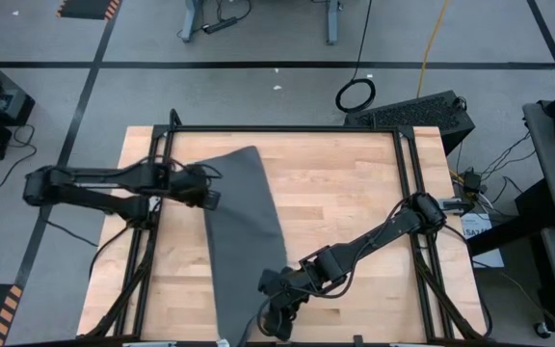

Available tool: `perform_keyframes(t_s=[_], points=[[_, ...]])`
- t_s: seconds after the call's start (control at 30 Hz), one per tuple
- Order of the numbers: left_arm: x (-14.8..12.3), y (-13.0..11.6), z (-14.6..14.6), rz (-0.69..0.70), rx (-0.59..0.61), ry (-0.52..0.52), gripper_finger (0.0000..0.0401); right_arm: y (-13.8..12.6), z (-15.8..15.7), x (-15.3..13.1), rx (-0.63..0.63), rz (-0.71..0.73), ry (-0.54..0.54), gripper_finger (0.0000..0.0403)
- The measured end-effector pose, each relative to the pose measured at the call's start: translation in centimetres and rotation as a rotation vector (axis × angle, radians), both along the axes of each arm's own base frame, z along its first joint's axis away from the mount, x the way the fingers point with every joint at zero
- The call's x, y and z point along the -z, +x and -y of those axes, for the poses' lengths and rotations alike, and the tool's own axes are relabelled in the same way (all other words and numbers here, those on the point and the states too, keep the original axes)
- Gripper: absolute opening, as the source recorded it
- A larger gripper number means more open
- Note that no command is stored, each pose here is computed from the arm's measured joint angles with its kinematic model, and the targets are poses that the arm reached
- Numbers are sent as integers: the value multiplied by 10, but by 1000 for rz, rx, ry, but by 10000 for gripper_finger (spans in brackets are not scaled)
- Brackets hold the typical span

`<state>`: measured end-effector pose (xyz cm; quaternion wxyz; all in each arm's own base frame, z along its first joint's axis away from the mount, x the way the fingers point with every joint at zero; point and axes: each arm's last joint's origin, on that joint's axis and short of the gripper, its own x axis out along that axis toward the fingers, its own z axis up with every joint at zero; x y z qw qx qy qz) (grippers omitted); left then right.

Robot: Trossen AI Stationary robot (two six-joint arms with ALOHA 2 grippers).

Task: Roll towel into tight, uniform cylinder
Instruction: Roll the gray towel

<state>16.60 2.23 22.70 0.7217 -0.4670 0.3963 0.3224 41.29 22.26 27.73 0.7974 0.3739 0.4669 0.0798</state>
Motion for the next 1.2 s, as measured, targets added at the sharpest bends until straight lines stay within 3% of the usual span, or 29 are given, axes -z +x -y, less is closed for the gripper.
perform_keyframes(t_s=[0.2, 0.43, 0.57, 0.63, 0.77, 0.93, 1.1, 1.2], points=[[-7, -26, 8, -42, -41, -59, 2, -3, 1, 3, 53, -69, 8, 0], [-8, -33, 13, -56, -52, -78, 2, -4, 1, 4, 64, -82, 11, 0], [-33, -31, 17, 26, -77, -54, 2, -4, 1, 4, 87, -96, 26, 0], [-41, -36, 18, -16, -97, -27, 1, -4, 1, 4, 96, -102, 34, 0], [-26, -49, 21, -224, -81, -38, 1, -3, 1, 4, 98, -102, 36, 0], [-10, -43, 23, -196, -83, -31, 3, -3, 2, 4, 87, -95, 29, 0], [-7, -37, 23, -132, -63, -45, 42, -3, 2, 4, 85, -94, 29, 0], [-9, -41, 26, -162, 16, -133, 85, -3, 2, 4, 84, -95, 31, 0]])
